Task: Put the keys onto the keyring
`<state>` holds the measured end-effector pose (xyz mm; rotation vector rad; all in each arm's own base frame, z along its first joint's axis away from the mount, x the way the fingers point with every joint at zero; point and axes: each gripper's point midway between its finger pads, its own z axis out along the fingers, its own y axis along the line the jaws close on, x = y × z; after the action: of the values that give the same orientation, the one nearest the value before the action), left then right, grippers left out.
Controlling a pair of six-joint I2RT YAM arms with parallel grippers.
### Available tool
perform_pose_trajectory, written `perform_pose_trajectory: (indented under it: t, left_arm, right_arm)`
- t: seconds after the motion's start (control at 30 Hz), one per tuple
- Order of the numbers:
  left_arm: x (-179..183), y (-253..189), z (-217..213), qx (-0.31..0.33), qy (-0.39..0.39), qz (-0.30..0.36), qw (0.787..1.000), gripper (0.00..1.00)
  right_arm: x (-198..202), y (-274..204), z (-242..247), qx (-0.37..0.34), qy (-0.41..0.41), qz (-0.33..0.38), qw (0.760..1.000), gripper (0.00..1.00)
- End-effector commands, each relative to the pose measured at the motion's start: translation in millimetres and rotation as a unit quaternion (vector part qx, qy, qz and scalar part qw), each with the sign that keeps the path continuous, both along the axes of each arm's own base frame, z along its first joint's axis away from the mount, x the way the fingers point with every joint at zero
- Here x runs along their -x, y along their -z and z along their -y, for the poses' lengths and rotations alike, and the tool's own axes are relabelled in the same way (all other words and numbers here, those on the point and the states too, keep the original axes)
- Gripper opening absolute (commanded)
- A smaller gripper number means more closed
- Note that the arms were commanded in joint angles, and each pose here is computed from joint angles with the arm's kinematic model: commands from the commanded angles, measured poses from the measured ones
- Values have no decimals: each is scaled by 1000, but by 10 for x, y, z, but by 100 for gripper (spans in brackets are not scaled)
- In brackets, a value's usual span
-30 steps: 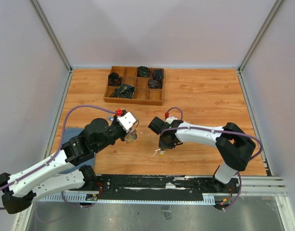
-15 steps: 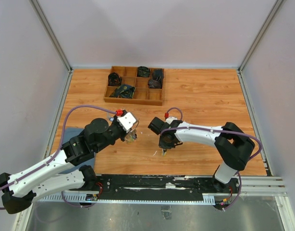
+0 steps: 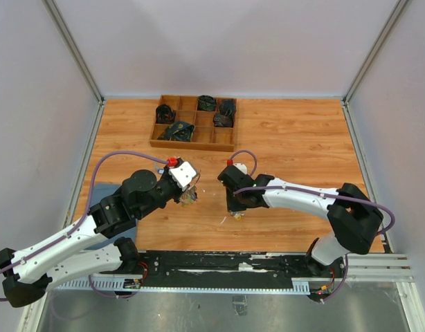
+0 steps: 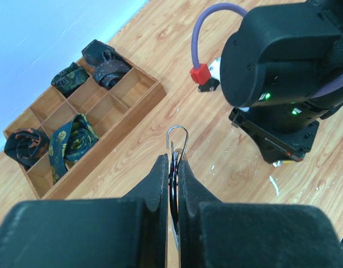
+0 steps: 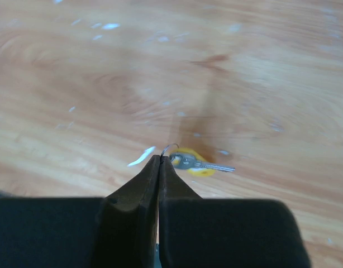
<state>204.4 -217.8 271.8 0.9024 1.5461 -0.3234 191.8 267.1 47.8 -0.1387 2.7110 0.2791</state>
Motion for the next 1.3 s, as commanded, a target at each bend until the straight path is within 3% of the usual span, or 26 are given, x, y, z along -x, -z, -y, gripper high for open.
perform_pose_trajectory:
  t: [0.0, 0.2, 0.3, 0.37, 0.43, 0.73, 1.07, 1.27]
  left_arm:
    - [-42, -181, 19, 28, -3, 21, 999, 0]
    - [-41, -184, 34, 28, -1, 20, 999, 1]
    - [-39, -188, 54, 29, 2, 17, 999, 0]
    - [-39, -197, 59, 30, 3, 17, 999, 1]
    - [-42, -210, 59, 31, 2, 18, 999, 1]
    - [-45, -211, 68, 28, 3, 16, 999, 0]
    - [-55, -208, 93, 27, 5, 16, 999, 1]
    - [-58, -191, 111, 25, 7, 15, 1000, 1]
  right_arm:
    - [168, -182, -432, -136, -175, 7, 975, 1]
    - [306, -506, -775, -339, -278, -25, 898, 1]
    - [312, -577, -791, -407, -292, -50, 864, 1]
    - [291, -565, -762, -427, -281, -71, 856, 1]
    - [245, -475, -696, -429, -270, -83, 858, 1]
    - [36, 44, -246, -335, -208, -102, 913, 1]
    - [-74, 292, 91, -283, -173, -108, 937, 2]
    - [-75, 342, 235, -247, -166, -102, 949, 8]
